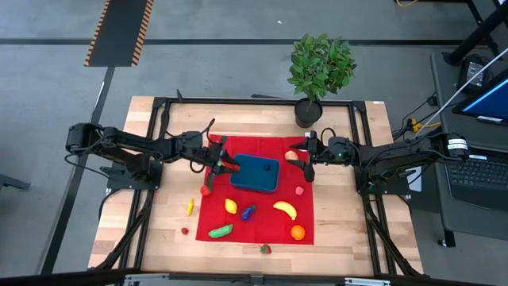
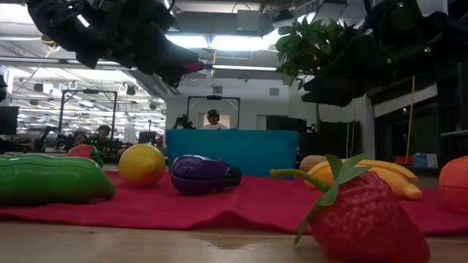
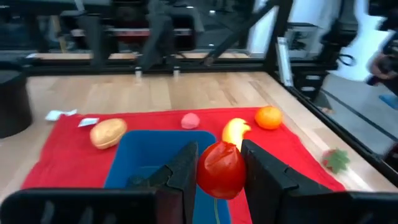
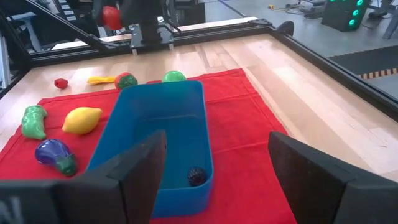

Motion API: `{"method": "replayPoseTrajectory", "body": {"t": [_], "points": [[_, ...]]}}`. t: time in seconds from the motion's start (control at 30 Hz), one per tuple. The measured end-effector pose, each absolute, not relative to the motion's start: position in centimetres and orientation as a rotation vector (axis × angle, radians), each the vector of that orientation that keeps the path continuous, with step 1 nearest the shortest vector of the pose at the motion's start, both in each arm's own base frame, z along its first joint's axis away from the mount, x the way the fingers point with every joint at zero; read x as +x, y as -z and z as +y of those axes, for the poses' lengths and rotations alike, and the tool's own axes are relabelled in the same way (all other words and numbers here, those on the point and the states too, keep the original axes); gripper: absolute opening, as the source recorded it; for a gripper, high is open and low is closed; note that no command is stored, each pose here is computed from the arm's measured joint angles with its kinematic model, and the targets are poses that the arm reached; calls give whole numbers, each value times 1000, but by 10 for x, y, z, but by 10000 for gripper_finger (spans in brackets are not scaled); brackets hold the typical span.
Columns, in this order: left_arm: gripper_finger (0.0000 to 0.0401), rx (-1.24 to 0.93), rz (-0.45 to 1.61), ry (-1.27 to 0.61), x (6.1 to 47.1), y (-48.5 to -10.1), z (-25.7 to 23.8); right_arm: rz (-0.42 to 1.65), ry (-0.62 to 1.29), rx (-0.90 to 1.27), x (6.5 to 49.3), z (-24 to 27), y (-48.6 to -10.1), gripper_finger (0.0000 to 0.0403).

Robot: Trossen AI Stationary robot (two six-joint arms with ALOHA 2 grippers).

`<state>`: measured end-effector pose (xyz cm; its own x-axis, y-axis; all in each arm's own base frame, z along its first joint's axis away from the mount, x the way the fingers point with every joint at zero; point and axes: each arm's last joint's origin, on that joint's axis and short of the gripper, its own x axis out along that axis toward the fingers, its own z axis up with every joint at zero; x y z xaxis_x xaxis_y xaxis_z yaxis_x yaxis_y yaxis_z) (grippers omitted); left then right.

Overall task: Pick and placing Produce into tupperware
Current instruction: Put the red cherry into the blue bin

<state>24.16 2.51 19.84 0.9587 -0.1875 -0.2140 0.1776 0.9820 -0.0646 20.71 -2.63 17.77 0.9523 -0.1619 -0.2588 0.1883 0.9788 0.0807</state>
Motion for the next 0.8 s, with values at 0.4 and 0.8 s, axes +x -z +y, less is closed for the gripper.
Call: {"method": "replayPoseTrajectory", "body": {"t": [0.4, 0.8], "points": [[95, -65, 239, -135, 245, -200, 14, 255, 179, 105, 207, -26, -178, 283], [95, 3, 464, -182, 276, -214, 11, 255, 179, 105, 207, -26, -178, 283]]}}
